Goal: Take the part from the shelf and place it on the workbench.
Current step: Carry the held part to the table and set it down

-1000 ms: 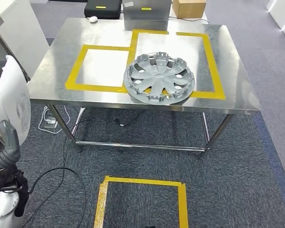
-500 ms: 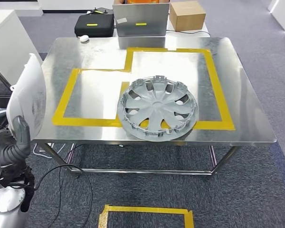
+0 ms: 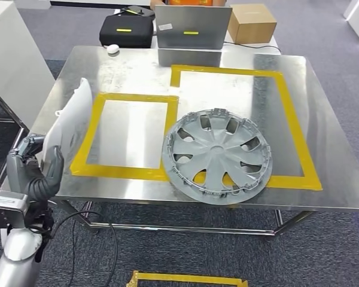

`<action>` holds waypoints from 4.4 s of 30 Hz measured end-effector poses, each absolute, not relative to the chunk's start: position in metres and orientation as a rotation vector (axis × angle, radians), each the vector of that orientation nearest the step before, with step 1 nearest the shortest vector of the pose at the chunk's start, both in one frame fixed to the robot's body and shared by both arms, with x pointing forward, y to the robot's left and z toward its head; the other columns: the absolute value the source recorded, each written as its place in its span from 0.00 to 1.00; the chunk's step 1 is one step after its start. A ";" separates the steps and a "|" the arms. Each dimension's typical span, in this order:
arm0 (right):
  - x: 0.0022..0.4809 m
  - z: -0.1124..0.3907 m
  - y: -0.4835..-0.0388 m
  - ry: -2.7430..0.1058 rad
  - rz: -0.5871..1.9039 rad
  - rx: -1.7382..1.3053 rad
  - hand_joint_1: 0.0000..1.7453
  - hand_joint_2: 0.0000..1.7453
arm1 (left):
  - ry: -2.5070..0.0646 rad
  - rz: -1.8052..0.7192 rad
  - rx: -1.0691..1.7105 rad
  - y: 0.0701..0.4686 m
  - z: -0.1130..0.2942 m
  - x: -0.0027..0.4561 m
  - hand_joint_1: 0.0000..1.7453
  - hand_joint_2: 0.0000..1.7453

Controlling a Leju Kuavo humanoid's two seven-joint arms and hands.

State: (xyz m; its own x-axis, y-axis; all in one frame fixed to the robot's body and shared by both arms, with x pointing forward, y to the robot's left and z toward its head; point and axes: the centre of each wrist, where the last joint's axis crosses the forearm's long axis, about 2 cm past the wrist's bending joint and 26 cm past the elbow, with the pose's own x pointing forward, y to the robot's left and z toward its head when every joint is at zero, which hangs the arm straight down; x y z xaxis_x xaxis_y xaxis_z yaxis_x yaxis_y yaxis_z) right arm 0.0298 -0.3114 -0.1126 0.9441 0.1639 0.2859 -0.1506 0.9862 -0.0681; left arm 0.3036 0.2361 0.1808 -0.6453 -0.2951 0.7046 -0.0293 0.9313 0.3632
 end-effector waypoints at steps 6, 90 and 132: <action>0.029 -0.113 -0.313 -0.291 0.147 -0.056 0.00 0.00 | -2.216 -0.479 0.229 0.231 0.172 0.299 1.00 1.00; 0.032 -0.111 -0.338 -0.271 0.185 -0.079 0.00 0.00 | -2.090 -0.589 -0.022 0.179 0.141 0.348 0.00 0.00; 0.022 -0.113 -0.318 -0.248 0.147 -0.080 0.00 0.00 | -2.251 0.181 0.184 0.236 0.162 0.278 0.00 0.00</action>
